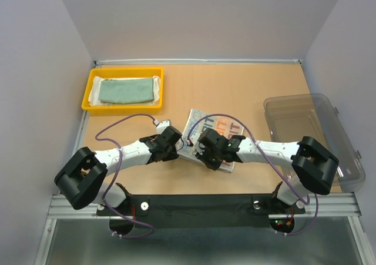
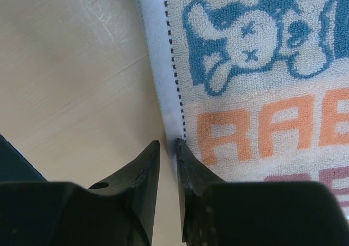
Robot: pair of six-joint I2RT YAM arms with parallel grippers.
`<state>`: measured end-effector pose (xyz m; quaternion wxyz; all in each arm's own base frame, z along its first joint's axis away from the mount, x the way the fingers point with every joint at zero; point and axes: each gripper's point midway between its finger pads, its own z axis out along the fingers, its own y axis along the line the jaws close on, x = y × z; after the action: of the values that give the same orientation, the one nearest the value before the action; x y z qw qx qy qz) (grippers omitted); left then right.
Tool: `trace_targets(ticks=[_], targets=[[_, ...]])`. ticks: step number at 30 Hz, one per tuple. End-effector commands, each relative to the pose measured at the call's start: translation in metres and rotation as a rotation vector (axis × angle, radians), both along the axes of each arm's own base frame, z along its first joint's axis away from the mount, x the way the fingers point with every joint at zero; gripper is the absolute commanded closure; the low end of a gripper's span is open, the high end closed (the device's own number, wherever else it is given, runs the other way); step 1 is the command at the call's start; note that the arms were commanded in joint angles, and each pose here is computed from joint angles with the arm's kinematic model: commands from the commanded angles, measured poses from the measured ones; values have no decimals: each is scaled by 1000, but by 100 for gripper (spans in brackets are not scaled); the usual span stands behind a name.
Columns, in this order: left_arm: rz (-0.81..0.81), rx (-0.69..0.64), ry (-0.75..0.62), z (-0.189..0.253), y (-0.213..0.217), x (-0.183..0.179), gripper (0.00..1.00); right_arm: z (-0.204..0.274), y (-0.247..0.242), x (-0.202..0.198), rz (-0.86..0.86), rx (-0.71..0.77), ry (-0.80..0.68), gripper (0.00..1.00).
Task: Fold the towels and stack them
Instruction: Fold the towel
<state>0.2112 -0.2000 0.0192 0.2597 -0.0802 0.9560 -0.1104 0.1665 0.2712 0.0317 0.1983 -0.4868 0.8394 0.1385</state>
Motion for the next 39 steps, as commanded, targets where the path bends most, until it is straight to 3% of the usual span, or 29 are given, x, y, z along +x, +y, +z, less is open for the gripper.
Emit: trace_targets(ticks=[1,3,5,7,11,14,18,30,33,37,39], targets=[[12,7,-25,18,8,-2,68,37,19,18,-61,89,-89,71],[15,-12,-54,31,9,-1,59,58,17,32,-167,132,-158,57],[23,-28,-77,40,10,1,51,68,5,48,-271,126,-233,49],[26,-44,-95,49,10,1,46,80,-10,63,-368,135,-292,46],[18,-72,-113,54,4,6,47,86,-44,86,-584,174,-310,44],[4,-83,-122,53,-7,14,50,85,-70,95,-724,203,-312,44],[-5,-44,-110,43,-14,24,60,79,-90,97,-805,217,-316,44],[-34,20,-75,22,-23,35,63,65,-107,89,-900,262,-292,44],[-42,23,-64,19,-24,34,71,66,-109,89,-910,268,-298,44],[-43,29,-59,19,-22,32,90,67,-112,90,-921,270,-306,44],[-42,29,-61,21,-21,32,92,68,-113,91,-927,270,-311,44]])
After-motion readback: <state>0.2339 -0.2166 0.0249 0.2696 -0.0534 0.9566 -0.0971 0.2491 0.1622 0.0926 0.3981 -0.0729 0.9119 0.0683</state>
